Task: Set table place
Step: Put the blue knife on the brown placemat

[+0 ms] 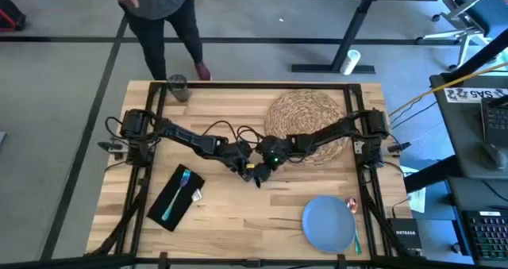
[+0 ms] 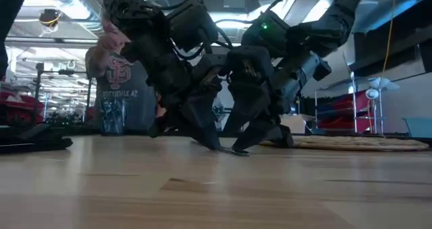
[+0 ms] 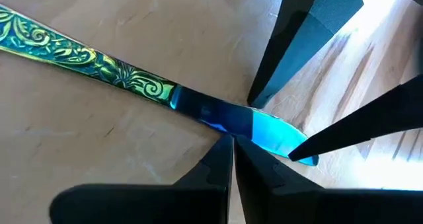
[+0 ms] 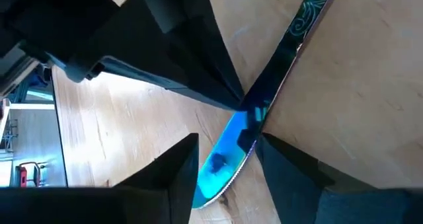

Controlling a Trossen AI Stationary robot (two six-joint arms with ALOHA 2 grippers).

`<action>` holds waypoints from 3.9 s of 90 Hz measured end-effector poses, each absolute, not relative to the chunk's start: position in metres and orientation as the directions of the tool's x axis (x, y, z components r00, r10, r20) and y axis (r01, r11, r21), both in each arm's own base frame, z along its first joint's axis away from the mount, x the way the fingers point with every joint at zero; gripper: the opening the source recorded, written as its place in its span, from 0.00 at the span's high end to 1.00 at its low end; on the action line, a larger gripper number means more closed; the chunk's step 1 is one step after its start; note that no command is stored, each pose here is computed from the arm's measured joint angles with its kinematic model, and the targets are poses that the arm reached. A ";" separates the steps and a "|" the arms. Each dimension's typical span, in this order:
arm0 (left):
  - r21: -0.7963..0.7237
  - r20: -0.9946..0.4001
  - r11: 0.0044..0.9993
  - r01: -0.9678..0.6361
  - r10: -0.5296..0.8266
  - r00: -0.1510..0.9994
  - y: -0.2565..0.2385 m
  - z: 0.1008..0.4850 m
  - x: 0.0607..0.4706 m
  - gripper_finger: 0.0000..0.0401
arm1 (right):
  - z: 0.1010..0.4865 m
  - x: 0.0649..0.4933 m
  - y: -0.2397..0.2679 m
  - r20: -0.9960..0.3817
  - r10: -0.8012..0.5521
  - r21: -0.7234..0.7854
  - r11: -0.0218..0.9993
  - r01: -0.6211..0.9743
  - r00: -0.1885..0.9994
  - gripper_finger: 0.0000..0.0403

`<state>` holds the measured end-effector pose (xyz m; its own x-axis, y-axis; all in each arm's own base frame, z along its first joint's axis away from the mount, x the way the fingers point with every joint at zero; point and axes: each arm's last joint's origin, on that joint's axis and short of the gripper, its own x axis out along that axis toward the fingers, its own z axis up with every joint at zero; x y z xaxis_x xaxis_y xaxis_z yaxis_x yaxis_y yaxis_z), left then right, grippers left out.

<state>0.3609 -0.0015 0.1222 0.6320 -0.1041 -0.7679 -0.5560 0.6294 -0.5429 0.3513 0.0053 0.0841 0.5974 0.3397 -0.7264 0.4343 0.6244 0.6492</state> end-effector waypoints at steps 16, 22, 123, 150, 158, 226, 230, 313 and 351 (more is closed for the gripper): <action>-0.543 -0.766 0.634 -0.551 -0.106 0.634 -0.001 0.122 0.361 1.00 | 0.084 0.351 0.005 -0.726 0.340 0.649 0.625 0.434 0.597 0.63; -0.544 -0.764 0.635 -0.548 -0.106 0.636 0.000 0.122 0.361 1.00 | 0.084 0.351 0.005 -0.726 0.341 0.649 0.625 0.434 0.597 0.63; -0.561 -0.755 0.640 -0.524 -0.137 0.641 0.004 0.102 0.364 1.00 | 0.083 0.350 0.005 -0.746 0.314 0.630 0.618 0.470 0.587 0.63; -0.564 -0.742 0.649 -0.510 -0.128 0.658 0.005 0.102 0.366 1.00 | 0.083 0.350 0.004 -0.738 0.311 0.632 0.629 0.453 0.599 0.78; -0.564 -0.740 0.652 -0.507 -0.126 0.661 0.006 0.102 0.366 1.00 | 0.083 0.350 0.004 -0.739 0.311 0.631 0.631 0.451 0.598 0.81; -0.490 -0.752 0.678 -0.548 -0.011 0.659 0.011 0.132 0.355 1.00 | 0.083 0.350 0.004 -0.760 0.272 0.594 0.659 0.461 0.590 1.00; -0.516 -0.714 0.664 -0.541 0.016 0.700 0.013 0.143 0.358 1.00 | 0.083 0.350 0.004 -0.765 0.256 0.583 0.666 0.466 0.591 1.00; -0.510 -0.520 0.715 -0.477 0.185 0.834 0.035 0.231 0.331 1.00 | 0.107 0.339 -0.004 -0.805 0.159 0.499 0.703 0.506 0.572 1.00; -0.507 -0.463 0.714 -0.483 0.247 0.851 0.050 0.257 0.315 1.00 | 0.127 0.333 -0.010 -0.801 0.123 0.482 0.714 0.508 0.586 1.00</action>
<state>0.3146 0.0503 0.2567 0.8510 0.2475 -0.4631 -0.4833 0.7138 -0.5068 0.3325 -0.0102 0.1265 0.5864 0.1229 -0.8007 0.5080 0.7140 0.4817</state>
